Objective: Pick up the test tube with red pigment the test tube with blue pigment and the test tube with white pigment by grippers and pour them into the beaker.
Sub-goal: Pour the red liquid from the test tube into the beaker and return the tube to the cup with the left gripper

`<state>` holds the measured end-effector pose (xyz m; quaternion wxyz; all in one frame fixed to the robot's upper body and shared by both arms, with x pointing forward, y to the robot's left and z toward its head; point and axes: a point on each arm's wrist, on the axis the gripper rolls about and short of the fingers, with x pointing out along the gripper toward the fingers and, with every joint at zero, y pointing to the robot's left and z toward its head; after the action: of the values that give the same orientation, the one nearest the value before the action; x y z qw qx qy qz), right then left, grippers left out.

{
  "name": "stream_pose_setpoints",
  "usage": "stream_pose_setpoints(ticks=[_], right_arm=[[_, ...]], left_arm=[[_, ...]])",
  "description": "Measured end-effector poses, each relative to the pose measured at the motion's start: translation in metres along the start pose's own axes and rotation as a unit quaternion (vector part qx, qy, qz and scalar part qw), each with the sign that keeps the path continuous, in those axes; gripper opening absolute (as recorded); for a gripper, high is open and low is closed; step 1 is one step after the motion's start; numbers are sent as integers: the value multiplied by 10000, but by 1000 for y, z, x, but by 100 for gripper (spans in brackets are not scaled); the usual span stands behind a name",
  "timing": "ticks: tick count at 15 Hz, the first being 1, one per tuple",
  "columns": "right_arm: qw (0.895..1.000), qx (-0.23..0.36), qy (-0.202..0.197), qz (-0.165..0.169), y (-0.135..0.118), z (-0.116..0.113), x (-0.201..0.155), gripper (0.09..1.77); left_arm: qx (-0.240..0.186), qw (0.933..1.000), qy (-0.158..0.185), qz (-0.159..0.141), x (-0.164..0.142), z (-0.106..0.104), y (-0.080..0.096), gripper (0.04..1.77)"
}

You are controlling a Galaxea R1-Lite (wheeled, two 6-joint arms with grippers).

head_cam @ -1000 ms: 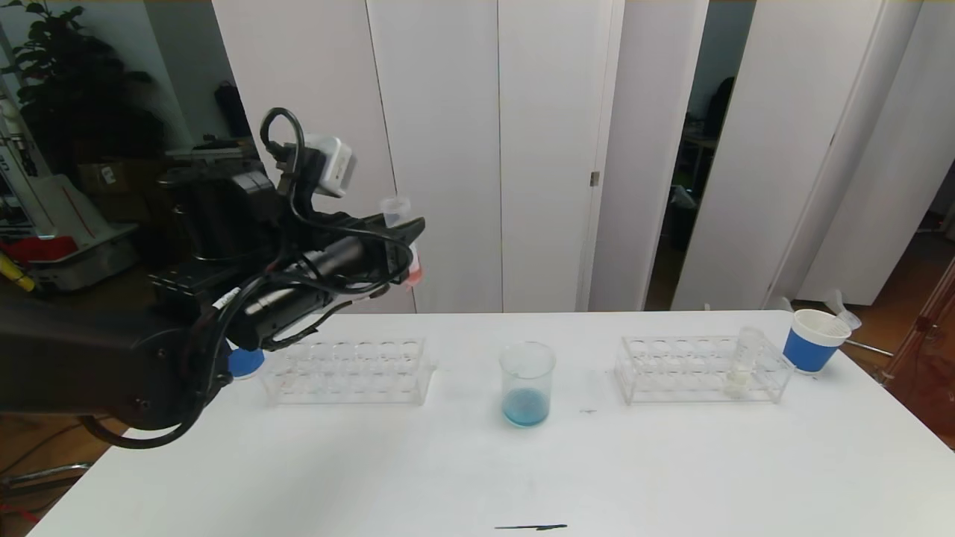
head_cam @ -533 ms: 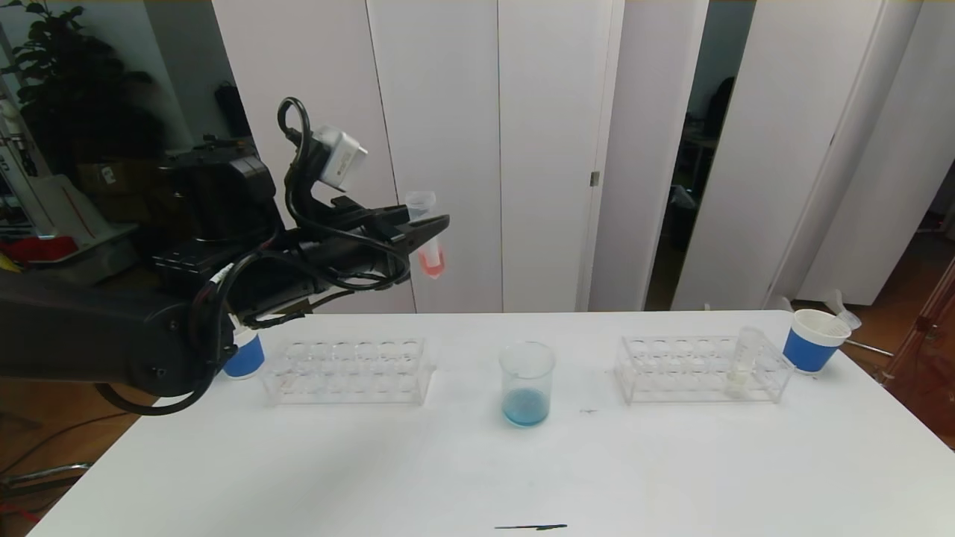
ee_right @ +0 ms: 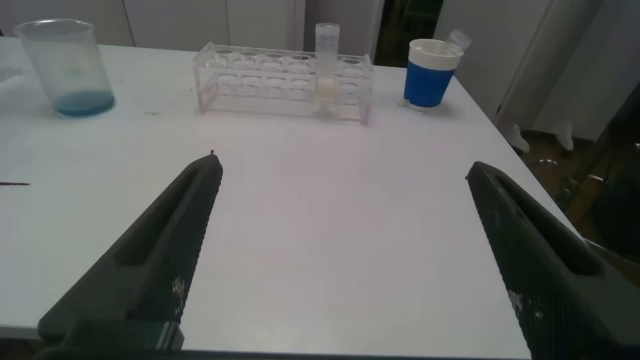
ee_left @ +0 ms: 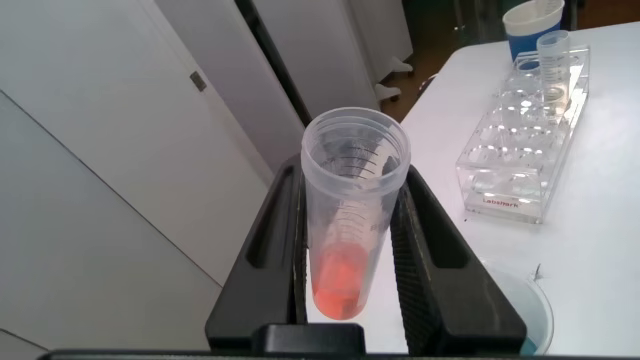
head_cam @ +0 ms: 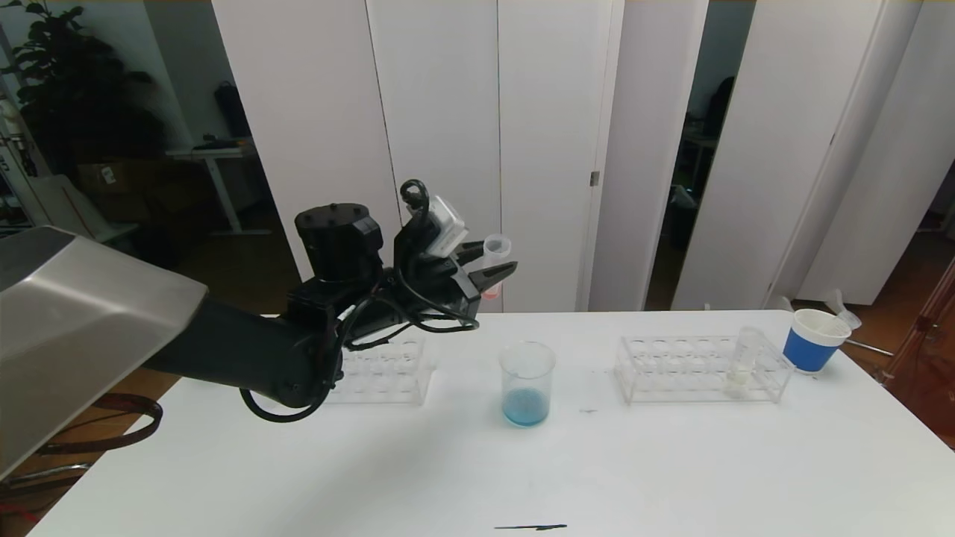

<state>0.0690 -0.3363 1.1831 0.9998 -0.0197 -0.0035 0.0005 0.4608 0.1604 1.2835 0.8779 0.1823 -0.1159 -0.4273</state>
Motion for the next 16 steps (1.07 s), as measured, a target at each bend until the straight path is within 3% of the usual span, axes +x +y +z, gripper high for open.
stream_pose_setpoints(ticks=[3, 5, 7, 11, 16], right_arm=[[10000, 2, 2, -2, 0, 0, 0, 175], [10000, 2, 2, 0, 0, 0, 0, 175], [10000, 0, 0, -2, 0, 0, 0, 175], [10000, 0, 2, -2, 0, 0, 0, 175], [10000, 2, 2, 0, 0, 0, 0, 175]], left_arm=[[567, 9975, -285, -312, 22, -8, -17, 58], [1211, 9911, -442, -328, 35, -15, -21, 58], [1898, 9791, -730, -84, 46, -25, -14, 58], [2608, 9614, -870, 132, 47, -56, -1, 58], [3179, 9412, -1063, 427, 44, -76, -3, 58]])
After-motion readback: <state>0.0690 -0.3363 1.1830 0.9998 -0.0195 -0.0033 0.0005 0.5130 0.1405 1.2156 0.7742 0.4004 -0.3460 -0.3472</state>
